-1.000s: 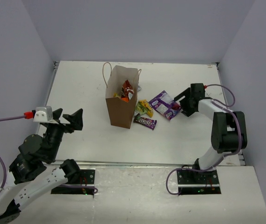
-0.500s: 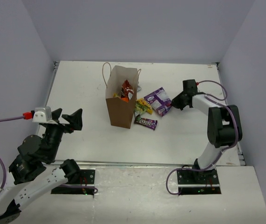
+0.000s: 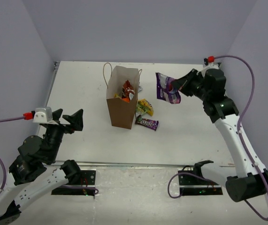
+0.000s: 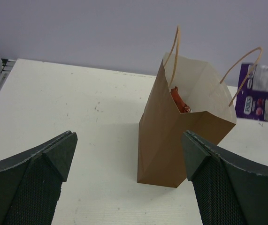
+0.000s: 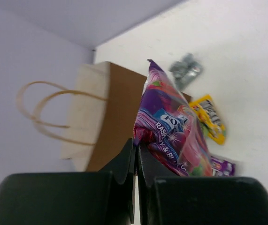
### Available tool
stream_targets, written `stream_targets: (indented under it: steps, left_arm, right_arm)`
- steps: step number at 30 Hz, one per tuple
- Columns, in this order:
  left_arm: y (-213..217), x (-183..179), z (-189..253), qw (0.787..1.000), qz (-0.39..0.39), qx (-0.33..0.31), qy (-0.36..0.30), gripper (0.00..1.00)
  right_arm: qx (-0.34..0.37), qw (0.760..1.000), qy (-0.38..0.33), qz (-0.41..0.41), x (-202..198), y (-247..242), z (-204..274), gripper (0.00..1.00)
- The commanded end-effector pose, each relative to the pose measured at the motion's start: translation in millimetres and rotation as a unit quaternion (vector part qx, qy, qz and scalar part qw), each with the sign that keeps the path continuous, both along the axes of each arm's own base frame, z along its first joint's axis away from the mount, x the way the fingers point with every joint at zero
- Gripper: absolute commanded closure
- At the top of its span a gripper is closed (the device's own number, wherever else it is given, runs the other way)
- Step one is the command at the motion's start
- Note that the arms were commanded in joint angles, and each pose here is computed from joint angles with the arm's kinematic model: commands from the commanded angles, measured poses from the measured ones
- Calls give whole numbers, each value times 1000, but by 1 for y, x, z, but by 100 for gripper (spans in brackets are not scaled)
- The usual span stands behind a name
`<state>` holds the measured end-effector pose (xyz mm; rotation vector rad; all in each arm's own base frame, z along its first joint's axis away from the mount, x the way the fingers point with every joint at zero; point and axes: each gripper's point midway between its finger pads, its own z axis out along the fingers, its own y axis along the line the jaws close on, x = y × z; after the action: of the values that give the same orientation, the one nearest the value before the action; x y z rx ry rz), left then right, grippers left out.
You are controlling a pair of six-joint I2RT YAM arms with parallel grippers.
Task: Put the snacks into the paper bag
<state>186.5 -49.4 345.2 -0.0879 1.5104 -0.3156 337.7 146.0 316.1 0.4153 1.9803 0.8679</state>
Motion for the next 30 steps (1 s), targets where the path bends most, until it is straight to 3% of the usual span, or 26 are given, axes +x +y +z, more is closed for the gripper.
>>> stream_targets:
  steps: [1,9,16,30]
  left_arm:
    - [1,1,5,1000,3,-3,-11,0]
    - [2,1,5,1000,6,-2,-10,0]
    - [2,1,4,1000,5,-2,-10,0]
    - [3,-1,5,1000,2,-8,-13,0]
  right_arm:
    - [16,991,-82,108,-33,28,78,100]
    - [73,952,-162,248,-100,82,178,100]
    - [109,926,-190,307,-129,121,213,100]
    - [91,973,-139,159,-45,164,181,100]
